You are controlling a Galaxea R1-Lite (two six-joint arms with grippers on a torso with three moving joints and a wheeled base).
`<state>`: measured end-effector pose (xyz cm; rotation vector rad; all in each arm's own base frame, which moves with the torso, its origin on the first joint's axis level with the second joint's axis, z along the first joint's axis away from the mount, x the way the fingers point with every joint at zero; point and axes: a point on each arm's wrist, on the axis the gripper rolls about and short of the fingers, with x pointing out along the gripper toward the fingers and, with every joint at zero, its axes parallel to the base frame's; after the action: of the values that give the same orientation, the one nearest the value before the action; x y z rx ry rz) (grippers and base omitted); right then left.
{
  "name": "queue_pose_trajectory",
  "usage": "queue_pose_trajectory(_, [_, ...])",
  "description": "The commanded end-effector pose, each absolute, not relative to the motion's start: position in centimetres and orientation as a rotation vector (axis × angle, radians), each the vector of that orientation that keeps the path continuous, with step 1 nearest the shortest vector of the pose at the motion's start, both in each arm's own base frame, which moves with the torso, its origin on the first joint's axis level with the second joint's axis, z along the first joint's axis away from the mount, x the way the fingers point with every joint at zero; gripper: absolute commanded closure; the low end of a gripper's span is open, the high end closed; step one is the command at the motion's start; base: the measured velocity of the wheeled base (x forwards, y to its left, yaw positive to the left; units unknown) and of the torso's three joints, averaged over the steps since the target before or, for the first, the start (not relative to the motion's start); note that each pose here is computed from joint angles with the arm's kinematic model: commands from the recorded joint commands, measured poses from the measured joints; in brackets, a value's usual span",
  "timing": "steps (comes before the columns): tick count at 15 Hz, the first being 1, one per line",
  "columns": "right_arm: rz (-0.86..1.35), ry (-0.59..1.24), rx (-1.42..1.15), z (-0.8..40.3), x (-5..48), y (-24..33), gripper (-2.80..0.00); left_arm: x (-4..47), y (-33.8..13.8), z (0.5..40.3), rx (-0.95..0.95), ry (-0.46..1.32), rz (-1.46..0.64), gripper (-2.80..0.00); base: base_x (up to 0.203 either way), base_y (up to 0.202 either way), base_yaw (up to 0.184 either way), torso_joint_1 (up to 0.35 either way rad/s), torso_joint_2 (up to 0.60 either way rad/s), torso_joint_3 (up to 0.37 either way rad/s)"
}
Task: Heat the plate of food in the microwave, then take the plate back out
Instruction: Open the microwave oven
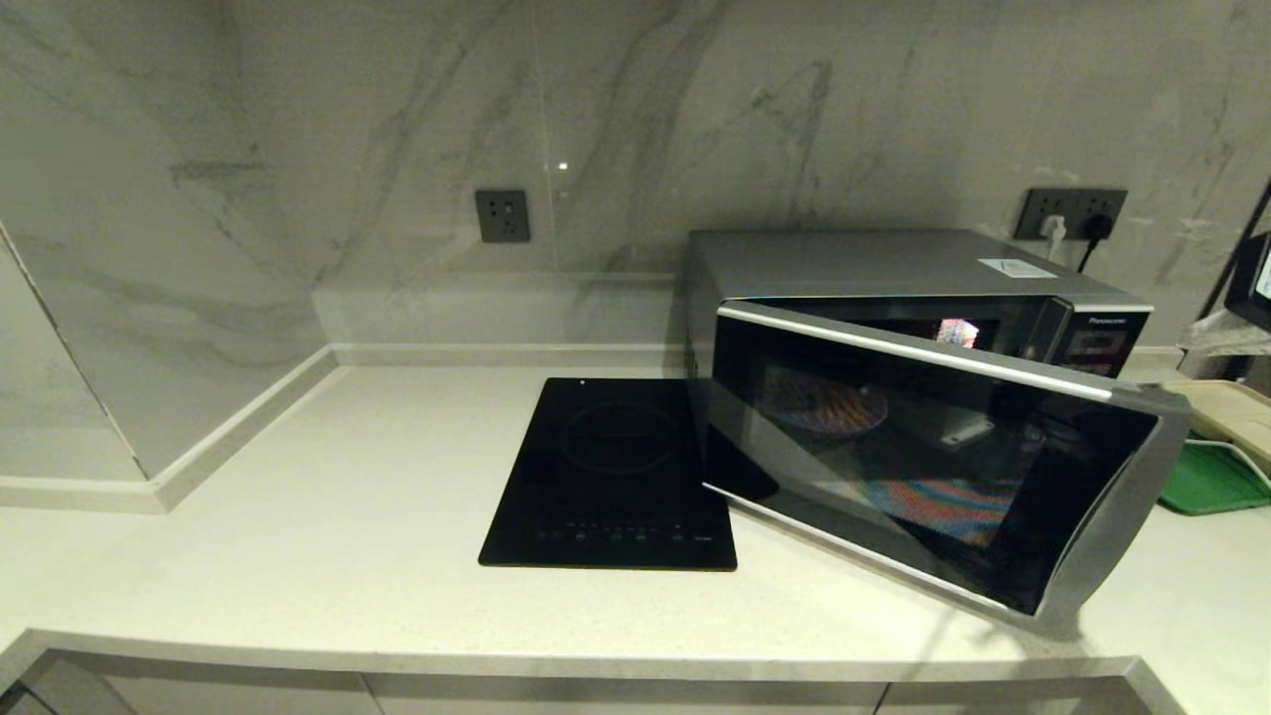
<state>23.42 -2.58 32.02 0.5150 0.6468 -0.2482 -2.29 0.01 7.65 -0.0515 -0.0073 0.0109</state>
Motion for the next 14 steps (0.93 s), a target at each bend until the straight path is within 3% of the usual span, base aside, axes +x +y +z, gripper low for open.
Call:
queue_pose_trajectory(1, [-0.26,0.691,0.518,30.9,23.2,-2.6,0.0,-2.3,0.0,7.7,-0.052,-0.01,0.012,0.0,0.0,0.0,0.0,0.0,0.0,0.0])
queue_pose_trajectory(11, [-0.242,0.776,0.45,27.6,24.4,-2.5,0.0,-2.3,0.0,7.7,-0.052,-0.009,0.011,0.0,0.0,0.0,0.0,0.0,0.0,0.0])
queue_pose_trajectory(14, [-0.112,0.841,0.316,26.5,22.9,-0.2,0.0,-2.3,0.0,7.7,-0.052,-0.008,0.012,0.0,0.0,0.0,0.0,0.0,0.0,0.0])
